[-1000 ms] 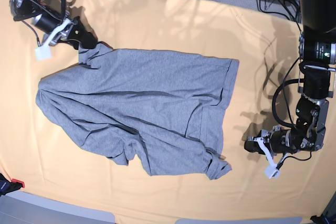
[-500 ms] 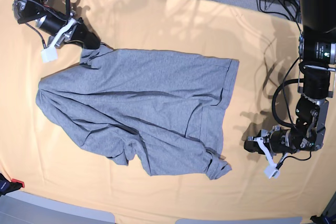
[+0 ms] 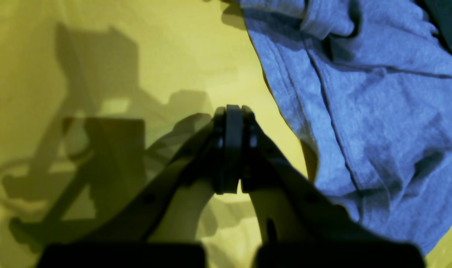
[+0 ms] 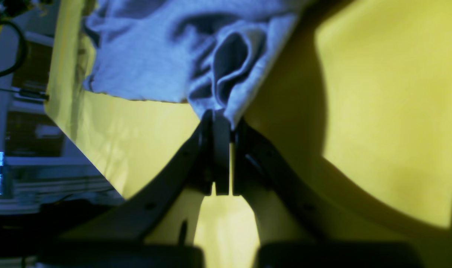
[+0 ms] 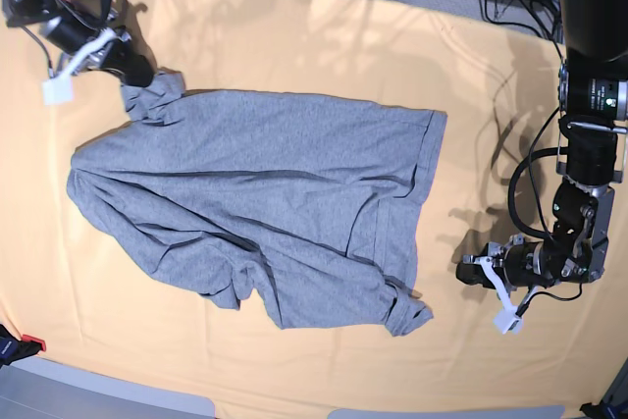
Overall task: Layout the t-shirt on the table in an organized manner, then fold the t-shirt properly
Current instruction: 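Grasp the shirt's shoulder with the right gripper and pull it away from the hem, then reach the left gripper to the shirt's hem corner and grasp it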
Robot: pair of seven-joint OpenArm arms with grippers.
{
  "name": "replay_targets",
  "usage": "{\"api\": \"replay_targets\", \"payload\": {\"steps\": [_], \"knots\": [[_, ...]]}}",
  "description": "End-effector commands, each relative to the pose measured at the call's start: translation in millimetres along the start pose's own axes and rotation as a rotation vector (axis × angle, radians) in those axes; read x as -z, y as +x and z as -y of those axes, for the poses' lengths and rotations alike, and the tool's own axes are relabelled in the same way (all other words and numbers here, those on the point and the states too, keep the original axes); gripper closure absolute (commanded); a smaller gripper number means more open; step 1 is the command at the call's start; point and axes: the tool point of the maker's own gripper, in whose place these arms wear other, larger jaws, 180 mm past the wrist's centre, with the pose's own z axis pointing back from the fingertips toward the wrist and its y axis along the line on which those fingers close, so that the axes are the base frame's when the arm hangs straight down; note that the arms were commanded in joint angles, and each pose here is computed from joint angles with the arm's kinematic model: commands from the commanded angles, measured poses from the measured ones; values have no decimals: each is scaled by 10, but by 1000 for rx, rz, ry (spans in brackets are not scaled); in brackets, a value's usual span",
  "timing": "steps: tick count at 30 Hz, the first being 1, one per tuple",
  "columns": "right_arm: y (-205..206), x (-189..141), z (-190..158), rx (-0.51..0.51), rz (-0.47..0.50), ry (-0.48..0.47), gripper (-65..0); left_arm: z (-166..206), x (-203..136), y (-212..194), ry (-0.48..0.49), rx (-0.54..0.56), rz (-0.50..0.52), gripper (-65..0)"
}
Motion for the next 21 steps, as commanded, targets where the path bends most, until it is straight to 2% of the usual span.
{"api": "replay_targets", "payload": {"steps": [1, 5, 10, 21], "knots": [[148, -111, -94, -51, 48, 6, 0, 17, -117, 294, -4, 26, 70, 0], [164, -358, -311, -160, 35, -36, 0, 37, -104, 301, -10, 24, 72, 0], [19, -524, -558, -247, -42, -62, 0, 58, -106, 322, -22, 15, 84, 0], [-478, -846, -747, -250, -243, -112, 0, 121, -108, 254, -59, -10, 44, 0]]}}
